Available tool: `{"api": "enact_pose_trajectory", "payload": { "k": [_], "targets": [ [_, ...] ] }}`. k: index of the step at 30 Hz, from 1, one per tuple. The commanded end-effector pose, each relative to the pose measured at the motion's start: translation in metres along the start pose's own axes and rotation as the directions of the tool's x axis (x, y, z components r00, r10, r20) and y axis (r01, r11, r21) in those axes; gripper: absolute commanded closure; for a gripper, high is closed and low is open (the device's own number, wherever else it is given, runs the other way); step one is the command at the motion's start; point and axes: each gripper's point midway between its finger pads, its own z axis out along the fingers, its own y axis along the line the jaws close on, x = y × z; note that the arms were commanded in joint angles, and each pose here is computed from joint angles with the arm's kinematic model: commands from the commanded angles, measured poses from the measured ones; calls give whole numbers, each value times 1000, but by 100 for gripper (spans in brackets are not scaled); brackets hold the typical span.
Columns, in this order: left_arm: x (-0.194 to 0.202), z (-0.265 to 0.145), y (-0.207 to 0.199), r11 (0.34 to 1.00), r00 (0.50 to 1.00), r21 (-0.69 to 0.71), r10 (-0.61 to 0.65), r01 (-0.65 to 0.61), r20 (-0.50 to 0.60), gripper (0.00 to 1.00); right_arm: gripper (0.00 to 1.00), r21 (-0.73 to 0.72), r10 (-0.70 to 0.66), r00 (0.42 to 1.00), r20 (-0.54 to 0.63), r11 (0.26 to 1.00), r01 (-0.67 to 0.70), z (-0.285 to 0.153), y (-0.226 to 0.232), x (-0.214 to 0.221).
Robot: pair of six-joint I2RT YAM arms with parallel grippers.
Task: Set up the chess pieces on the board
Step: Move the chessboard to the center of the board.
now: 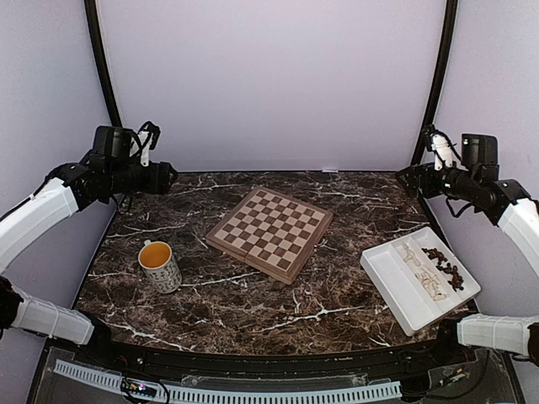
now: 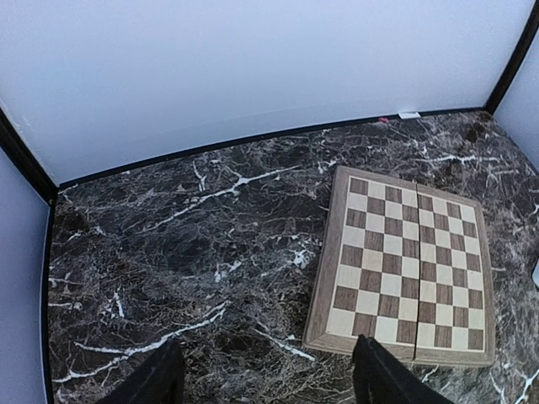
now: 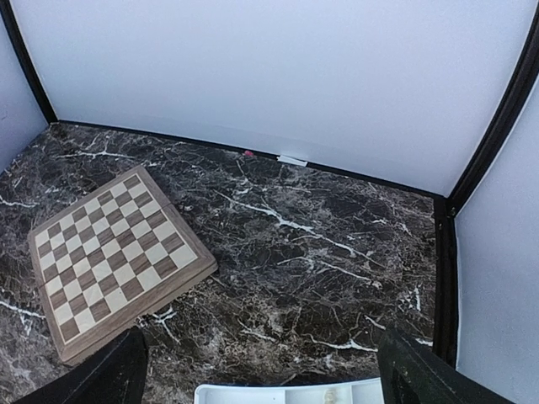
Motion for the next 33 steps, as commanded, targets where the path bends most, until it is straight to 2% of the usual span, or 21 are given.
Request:
{"api": "enact_pose_trajectory", "payload": {
  "k": [1,8,12,15,18,21,25,28,33],
  "targets": [
    [-7,10,-27,993,999,116,39,-38,-7,26,2,-52,-133,990,41,989,135,3,13,-1],
    [17,43,-80,974,983,191,144,-120,-115,18,2,-244,-259,966,6,936,253,3,47,32],
    [39,60,-111,964,974,241,155,-112,-165,16,2,-309,-293,956,0,909,279,4,58,56],
    [59,73,-126,959,968,277,126,-62,-218,6,7,-361,-305,952,-24,891,276,10,64,77],
    [71,89,-132,961,963,276,100,-28,-250,4,18,-425,-324,944,-58,864,271,20,72,97],
    [74,110,-129,976,963,219,69,-11,-261,2,29,-471,-346,933,-100,842,262,35,79,112],
    [70,146,-130,981,956,189,5,53,-294,1,32,-483,-365,919,-150,838,254,59,78,113],
    [59,179,-119,974,940,155,-109,166,-324,1,34,-486,-355,915,-194,845,225,79,77,112],
    [51,207,-112,956,918,144,-192,255,-348,1,39,-496,-371,898,-235,841,218,107,80,119]
  ]
}}
